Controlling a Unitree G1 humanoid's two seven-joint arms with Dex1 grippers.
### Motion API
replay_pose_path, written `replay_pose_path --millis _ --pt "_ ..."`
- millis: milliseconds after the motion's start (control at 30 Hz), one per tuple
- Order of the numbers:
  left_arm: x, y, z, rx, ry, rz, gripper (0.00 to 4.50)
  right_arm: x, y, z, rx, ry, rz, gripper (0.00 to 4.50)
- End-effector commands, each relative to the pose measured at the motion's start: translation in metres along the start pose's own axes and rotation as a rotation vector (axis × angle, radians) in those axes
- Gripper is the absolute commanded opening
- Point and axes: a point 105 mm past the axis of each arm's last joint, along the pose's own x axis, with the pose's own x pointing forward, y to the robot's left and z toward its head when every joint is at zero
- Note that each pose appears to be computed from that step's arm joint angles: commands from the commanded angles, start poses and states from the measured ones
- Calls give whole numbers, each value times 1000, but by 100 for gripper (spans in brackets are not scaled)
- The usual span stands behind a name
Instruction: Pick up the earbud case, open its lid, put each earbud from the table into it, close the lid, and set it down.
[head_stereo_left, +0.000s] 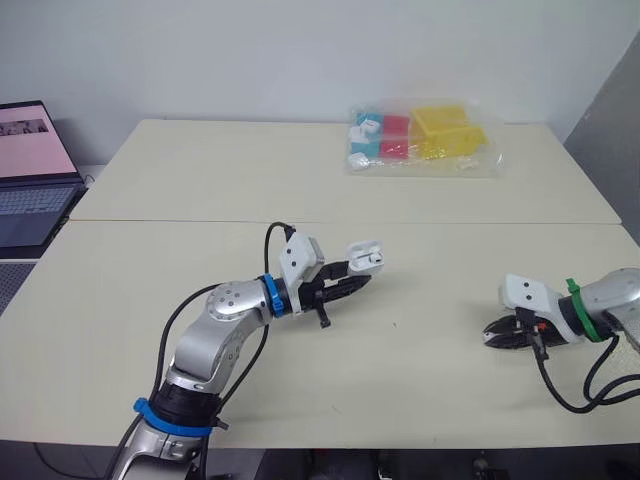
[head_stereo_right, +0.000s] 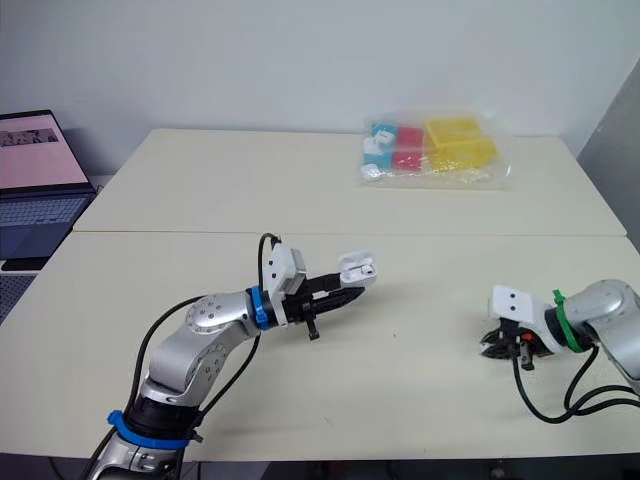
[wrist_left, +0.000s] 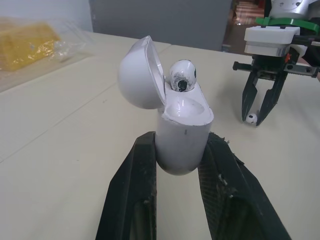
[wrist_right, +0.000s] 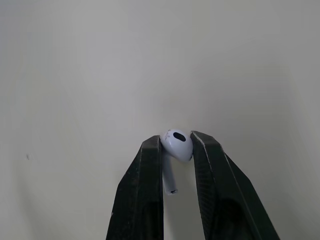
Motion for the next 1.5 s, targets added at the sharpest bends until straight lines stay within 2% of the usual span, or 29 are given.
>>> replay_pose_path --millis 33,233,500,567,733,833,1067,1500 --pt "-2 -7 11 29 -26 -10 78 -3 -4 -1 -77 37 44 47" --pt "-5 -10 10 24 -17 0 78 1 -8 -4 -119 82 105 47" --pt "-6 -13 10 16 -12 4 78 -1 -15 -3 -160 93 89 320" --pt "-5 -12 10 16 -12 4 78 -13 -15 4 -175 85 84 388" --pt "-4 -10 10 14 -16 5 78 -41 -13 20 -131 61 38 390" --pt "-2 -10 9 13 -21 5 78 -45 -7 24 -73 56 -6 390" --pt "7 -11 7 13 -39 -4 78 -23 0 24 113 147 -124 390" --pt "13 -14 6 11 -57 14 78 -10 -12 11 164 227 -153 390"
